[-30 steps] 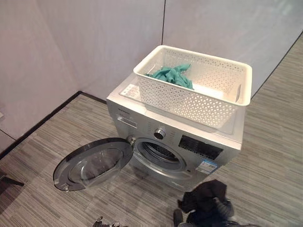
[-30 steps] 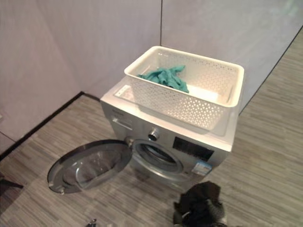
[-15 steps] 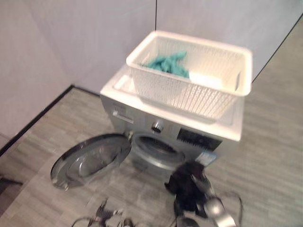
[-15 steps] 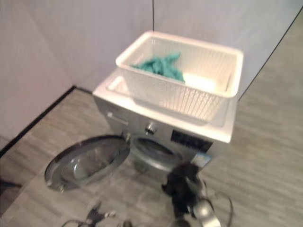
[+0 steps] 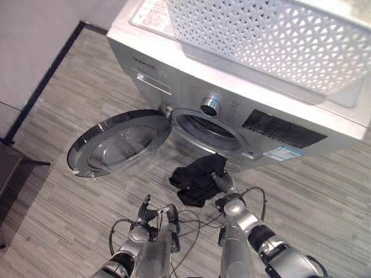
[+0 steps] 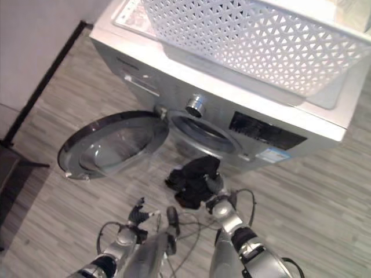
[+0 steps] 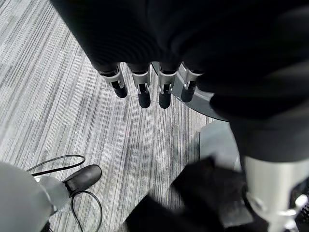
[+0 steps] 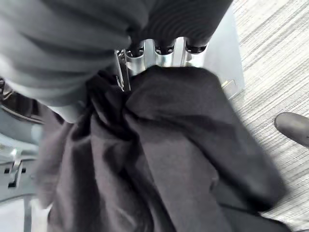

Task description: Grab the laundry basket,head to the washer,open it,put in the laundry and shut it.

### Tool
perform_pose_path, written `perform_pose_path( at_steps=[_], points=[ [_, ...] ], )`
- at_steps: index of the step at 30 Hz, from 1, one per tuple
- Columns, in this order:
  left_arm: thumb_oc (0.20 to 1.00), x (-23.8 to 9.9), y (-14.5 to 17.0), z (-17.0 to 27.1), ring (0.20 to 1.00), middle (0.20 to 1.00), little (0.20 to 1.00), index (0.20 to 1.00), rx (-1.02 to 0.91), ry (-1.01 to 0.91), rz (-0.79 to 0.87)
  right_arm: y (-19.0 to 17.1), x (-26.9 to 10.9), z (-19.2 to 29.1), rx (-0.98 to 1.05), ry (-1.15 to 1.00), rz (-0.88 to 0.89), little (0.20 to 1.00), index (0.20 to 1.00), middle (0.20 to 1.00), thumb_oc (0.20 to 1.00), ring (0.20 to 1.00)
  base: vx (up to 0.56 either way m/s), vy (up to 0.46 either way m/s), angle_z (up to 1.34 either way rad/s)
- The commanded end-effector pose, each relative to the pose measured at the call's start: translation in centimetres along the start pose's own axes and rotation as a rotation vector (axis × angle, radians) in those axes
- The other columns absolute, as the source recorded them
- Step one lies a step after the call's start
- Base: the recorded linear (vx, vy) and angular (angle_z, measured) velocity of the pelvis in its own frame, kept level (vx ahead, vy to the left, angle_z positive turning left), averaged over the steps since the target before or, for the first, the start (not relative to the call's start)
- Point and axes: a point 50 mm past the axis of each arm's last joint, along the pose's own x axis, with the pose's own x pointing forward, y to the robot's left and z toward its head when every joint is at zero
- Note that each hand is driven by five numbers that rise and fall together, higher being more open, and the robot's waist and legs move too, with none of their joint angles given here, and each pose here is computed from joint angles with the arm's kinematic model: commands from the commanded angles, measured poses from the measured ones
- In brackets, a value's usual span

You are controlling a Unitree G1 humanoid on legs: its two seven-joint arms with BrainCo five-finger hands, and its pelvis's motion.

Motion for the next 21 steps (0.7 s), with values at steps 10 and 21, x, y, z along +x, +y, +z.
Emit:
perform_pose_path(
  at_steps=[10,21],
  points=[
    [1.000,0.3,-1.0,3.0,1.000,1.000,1.000,1.000,-0.071,-0.133,-0.021,-7.1,4.0,9.2,0.149,-0.240,-0.316,0.200,0.200,0.200,0.200,0.200,-0.04,-0.007,0.10],
    [1.000,-0.2,-1.5,5.8,1.000,1.000,1.000,1.000,-0.097,-0.272,-0.082,-13.2,5.4,12.2,0.248,-0.264,-0.516,0.200,0.200,0.200,0.200,0.200,-0.01,-0.044,0.17]
  ],
)
